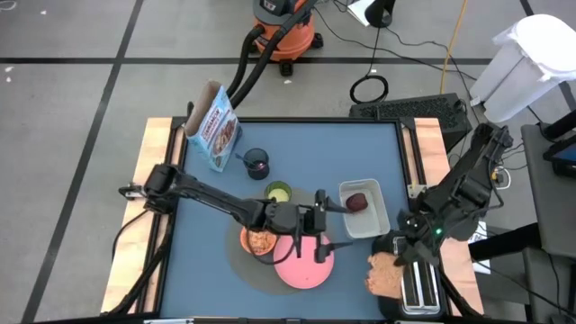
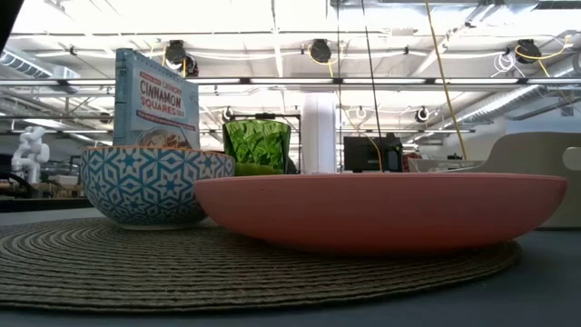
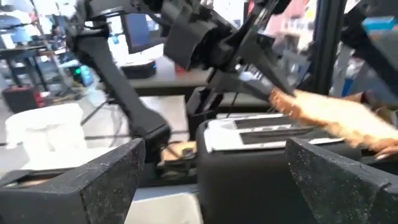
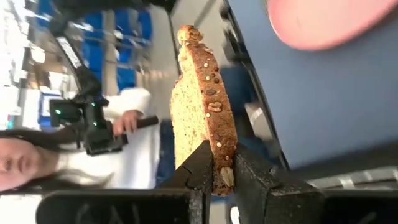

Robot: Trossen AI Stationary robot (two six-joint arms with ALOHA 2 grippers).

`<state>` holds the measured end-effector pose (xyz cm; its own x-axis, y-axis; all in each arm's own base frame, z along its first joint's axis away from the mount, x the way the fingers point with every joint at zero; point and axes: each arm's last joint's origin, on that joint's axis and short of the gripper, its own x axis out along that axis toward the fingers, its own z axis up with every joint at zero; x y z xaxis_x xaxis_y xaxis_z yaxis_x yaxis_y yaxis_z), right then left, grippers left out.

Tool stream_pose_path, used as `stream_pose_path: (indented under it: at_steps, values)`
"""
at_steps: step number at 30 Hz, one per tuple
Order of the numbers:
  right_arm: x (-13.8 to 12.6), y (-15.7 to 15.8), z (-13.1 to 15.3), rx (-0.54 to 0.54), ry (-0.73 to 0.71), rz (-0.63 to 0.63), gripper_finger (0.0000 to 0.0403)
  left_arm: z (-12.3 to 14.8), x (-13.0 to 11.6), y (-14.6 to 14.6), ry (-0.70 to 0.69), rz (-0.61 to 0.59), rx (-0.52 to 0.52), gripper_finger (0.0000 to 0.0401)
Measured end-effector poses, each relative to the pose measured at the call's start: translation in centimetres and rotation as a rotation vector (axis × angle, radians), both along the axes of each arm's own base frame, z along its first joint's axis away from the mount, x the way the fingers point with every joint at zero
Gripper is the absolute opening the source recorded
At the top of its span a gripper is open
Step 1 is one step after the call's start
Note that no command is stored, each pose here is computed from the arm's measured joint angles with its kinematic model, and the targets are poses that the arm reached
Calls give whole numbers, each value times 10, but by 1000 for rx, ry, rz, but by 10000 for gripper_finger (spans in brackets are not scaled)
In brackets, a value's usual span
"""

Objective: Arrange a breakfast setting
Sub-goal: Put the toasted bread on the pink plate

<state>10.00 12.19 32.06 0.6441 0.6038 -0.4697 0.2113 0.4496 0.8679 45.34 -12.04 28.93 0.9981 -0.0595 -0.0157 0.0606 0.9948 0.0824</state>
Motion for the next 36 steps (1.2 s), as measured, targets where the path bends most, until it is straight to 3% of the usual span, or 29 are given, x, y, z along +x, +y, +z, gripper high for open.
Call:
stream_pose_path:
  at_steps: [7,19,28,36]
  values:
    - [10,-4,9,-56,-173,-51,42,42,-32,12,106,46,76,392]
    - [30,-26,16,-181,-333,-152,42,111,-110,37,208,190,155,392]
    - [53,-44,22,-294,-479,-155,43,145,-167,57,236,306,154,392]
    - [94,-61,12,-297,-485,-100,43,165,-209,74,220,393,112,392]
